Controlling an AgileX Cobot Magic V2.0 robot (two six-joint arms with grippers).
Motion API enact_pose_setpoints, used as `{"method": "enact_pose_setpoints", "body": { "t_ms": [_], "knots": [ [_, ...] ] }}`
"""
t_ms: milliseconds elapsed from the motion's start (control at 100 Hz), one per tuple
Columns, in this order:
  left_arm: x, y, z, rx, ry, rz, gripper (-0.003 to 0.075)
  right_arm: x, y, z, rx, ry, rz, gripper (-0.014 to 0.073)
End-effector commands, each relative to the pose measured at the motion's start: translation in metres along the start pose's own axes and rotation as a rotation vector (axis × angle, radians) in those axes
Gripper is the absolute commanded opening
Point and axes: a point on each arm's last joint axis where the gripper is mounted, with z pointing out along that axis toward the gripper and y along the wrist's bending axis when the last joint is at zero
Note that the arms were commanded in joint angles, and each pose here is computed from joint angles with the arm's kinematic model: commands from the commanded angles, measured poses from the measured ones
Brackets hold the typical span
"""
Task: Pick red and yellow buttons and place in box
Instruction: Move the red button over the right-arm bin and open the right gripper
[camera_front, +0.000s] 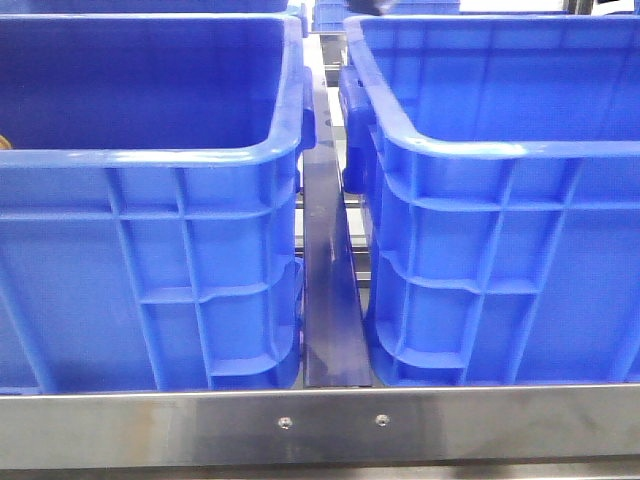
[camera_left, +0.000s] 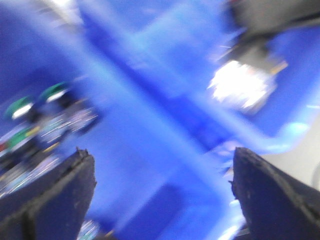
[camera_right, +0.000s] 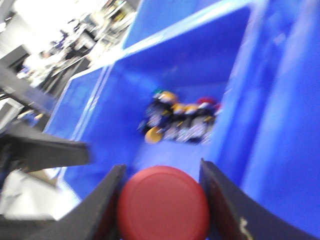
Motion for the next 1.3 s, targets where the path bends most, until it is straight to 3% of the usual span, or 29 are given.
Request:
{"method": "enact_pose_setpoints", "body": {
  "t_ms": [0, 270, 530, 650, 880, 1290],
  "knots": [
    [-0.003, 0.014, -0.030, -0.061, -0.155, -0.065, 0.0516, -0.021, 0.011, -0.014, -0.020, -0.112, -0.048, 0.0161],
    [0.050, 0.054, -0.079, -0.327, -0.290, -0.217, 0.0514, -0.038, -0.014, -0.028, 0.194, -0.222, -0.185, 0.0161],
    [0.089, 0.059, -0.107, -0.494, -0.384, -0.282, 0.0508, -0.048, -0.044, -0.038, 0.547, -0.291, -0.312, 0.0161],
    [0.095, 0.058, -0.113, -0.530, -0.402, -0.294, 0.0407, -0.050, -0.060, -0.032, 0.639, -0.275, -0.305, 0.0161],
    [0.096, 0.058, -0.115, -0.539, -0.418, -0.292, -0.0017, -0.061, -0.093, 0.001, 0.688, -0.193, -0.308, 0.0161],
    [0.095, 0.058, -0.115, -0.540, -0.427, -0.291, -0.0019, -0.074, -0.152, 0.062, 0.746, -0.072, -0.355, 0.0161]
  ]
}}
